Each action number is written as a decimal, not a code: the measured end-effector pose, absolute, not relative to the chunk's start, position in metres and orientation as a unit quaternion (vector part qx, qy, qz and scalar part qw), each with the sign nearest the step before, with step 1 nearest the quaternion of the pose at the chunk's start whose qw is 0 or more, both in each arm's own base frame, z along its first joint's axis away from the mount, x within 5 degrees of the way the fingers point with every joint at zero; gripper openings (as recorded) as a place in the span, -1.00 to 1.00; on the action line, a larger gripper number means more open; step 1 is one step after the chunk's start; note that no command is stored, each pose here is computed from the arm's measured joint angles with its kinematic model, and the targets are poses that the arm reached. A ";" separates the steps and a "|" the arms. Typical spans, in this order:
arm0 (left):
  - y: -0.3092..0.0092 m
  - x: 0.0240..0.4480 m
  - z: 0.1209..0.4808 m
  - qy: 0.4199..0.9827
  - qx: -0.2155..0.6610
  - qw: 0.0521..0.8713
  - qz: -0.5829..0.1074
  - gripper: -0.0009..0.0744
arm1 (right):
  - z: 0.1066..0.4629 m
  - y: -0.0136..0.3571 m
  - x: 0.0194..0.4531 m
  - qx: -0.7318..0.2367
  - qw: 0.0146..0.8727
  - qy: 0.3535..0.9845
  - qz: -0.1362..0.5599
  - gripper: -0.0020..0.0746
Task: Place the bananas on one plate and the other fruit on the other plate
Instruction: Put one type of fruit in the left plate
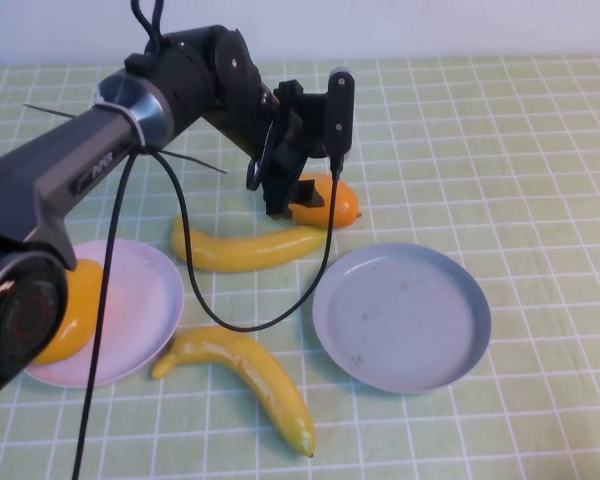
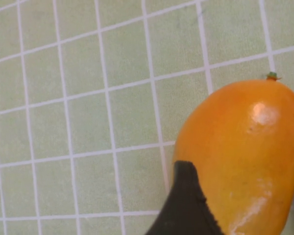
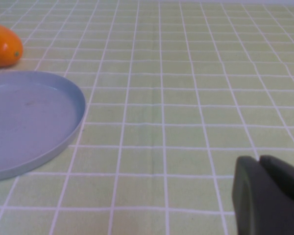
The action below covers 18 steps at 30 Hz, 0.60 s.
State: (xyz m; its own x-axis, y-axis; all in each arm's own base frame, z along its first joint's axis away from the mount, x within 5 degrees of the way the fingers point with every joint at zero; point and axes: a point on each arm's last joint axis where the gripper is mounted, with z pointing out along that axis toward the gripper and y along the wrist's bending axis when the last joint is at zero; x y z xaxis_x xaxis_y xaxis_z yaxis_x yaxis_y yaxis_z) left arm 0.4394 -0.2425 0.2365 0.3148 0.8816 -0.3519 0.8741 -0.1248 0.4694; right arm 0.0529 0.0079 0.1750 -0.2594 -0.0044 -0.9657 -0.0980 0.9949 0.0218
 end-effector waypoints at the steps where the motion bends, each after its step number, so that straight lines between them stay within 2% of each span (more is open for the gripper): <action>1: -0.243 0.441 0.233 0.585 0.750 0.308 0.006 0.26 | 0.175 0.008 0.053 -0.032 0.608 0.793 0.038 -0.99; 18: -0.241 0.458 0.202 0.594 0.738 0.320 0.024 0.26 | 0.175 0.008 0.053 -0.032 0.608 0.793 0.038 -0.99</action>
